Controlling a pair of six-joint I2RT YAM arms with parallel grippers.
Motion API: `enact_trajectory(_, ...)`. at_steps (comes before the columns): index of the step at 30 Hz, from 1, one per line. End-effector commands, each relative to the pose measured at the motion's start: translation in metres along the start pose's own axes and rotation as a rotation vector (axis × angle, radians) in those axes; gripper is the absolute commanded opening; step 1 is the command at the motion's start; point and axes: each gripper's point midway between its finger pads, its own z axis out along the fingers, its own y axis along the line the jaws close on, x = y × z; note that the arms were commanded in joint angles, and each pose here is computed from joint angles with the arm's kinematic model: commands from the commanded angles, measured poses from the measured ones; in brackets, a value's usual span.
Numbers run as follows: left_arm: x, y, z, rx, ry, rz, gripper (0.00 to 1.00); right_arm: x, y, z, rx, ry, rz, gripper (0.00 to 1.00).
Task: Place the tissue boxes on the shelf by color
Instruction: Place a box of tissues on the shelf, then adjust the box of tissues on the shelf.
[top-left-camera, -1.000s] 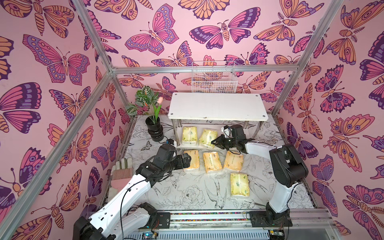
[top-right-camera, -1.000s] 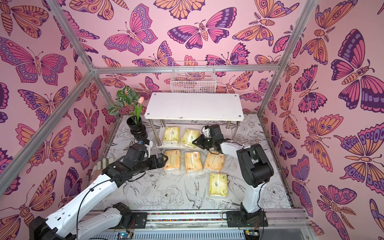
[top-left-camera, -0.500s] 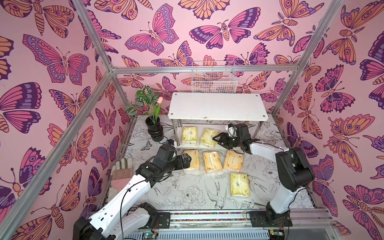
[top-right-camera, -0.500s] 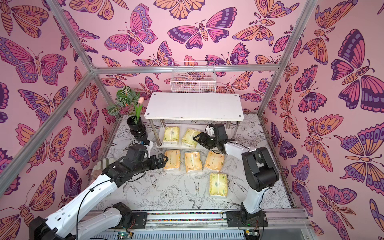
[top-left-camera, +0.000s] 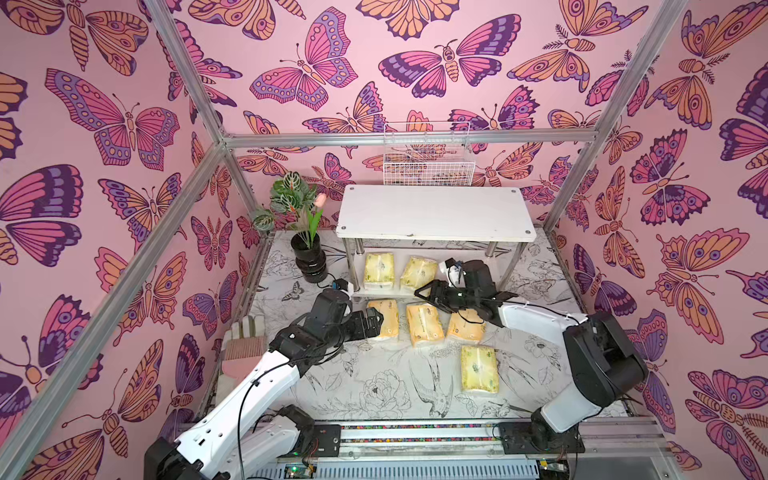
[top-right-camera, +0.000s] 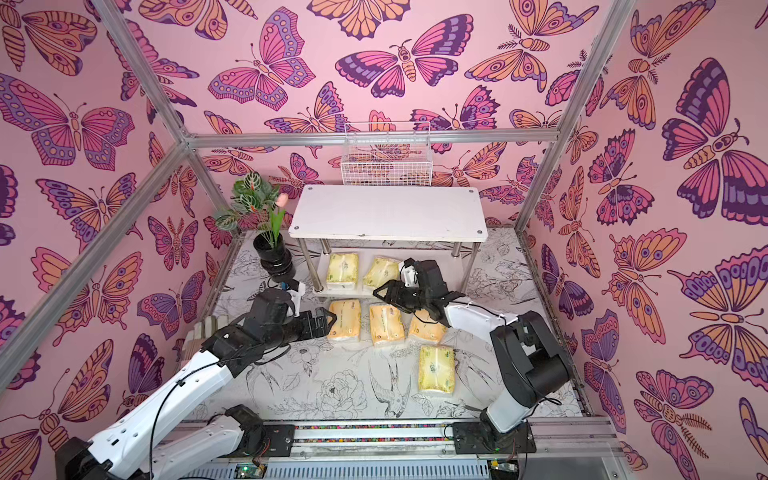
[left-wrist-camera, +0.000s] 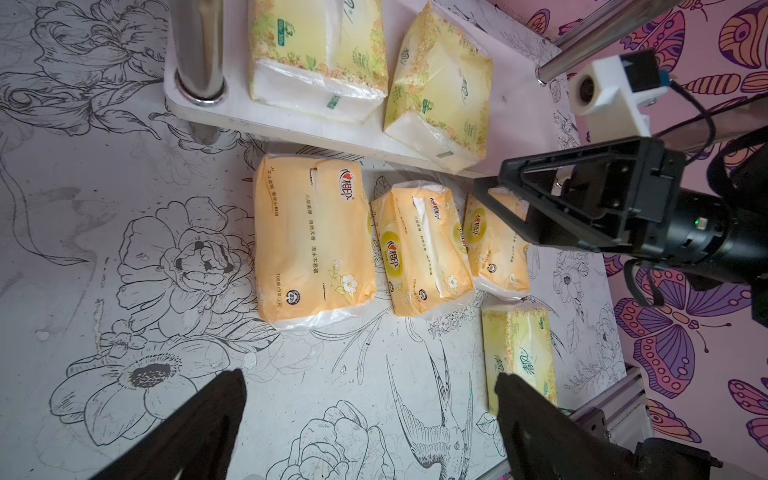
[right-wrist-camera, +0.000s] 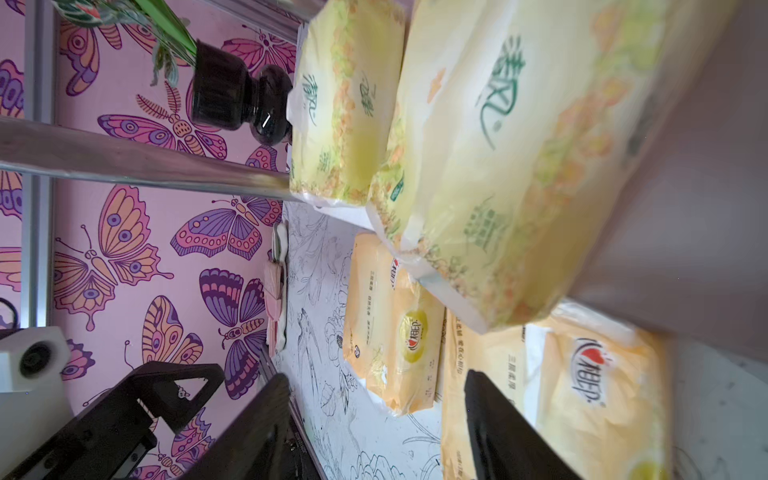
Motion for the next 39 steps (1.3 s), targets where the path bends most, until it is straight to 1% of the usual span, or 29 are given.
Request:
enact_trajectory(1, 0.005, 0.004, 0.0, -0.007, 0.018, -0.009, 0.99, -0.013, 0.011, 0.011, -0.02, -0.031, -0.003, 0.7)
enact_trajectory(6, 0.006, 0.005, 0.0, -0.008, 0.019, -0.013, 0.99, -0.018, 0.006, 0.021, -0.006, -0.031, 0.003, 0.69)
enact_trajectory(12, 0.008, 0.005, -0.001, -0.004, 0.02, -0.014, 1.0, -0.027, 0.004, 0.024, 0.02, -0.033, -0.016, 0.7)
enact_trajectory(24, 0.01, 0.008, 0.0, -0.008, 0.022, -0.017, 1.0, -0.038, -0.017, 0.01, 0.069, -0.056, -0.001, 0.69)
enact_trajectory(29, 0.011, 0.007, 0.0, -0.006, 0.023, -0.016, 1.0, -0.039, -0.015, 0.004, 0.064, -0.062, -0.004, 0.69)
enact_trajectory(35, 0.01, 0.007, 0.0, -0.006, 0.021, -0.013, 1.0, -0.036, -0.004, -0.012, 0.058, -0.073, -0.019, 0.69)
enact_trajectory(38, 0.009, 0.006, 0.0, 0.0, 0.022, -0.006, 0.99, -0.027, 0.004, -0.028, 0.053, -0.075, -0.03, 0.69)
enact_trajectory(39, 0.009, 0.004, 0.0, 0.006, 0.025, -0.003, 0.99, -0.023, 0.012, -0.041, 0.044, -0.089, -0.048, 0.7)
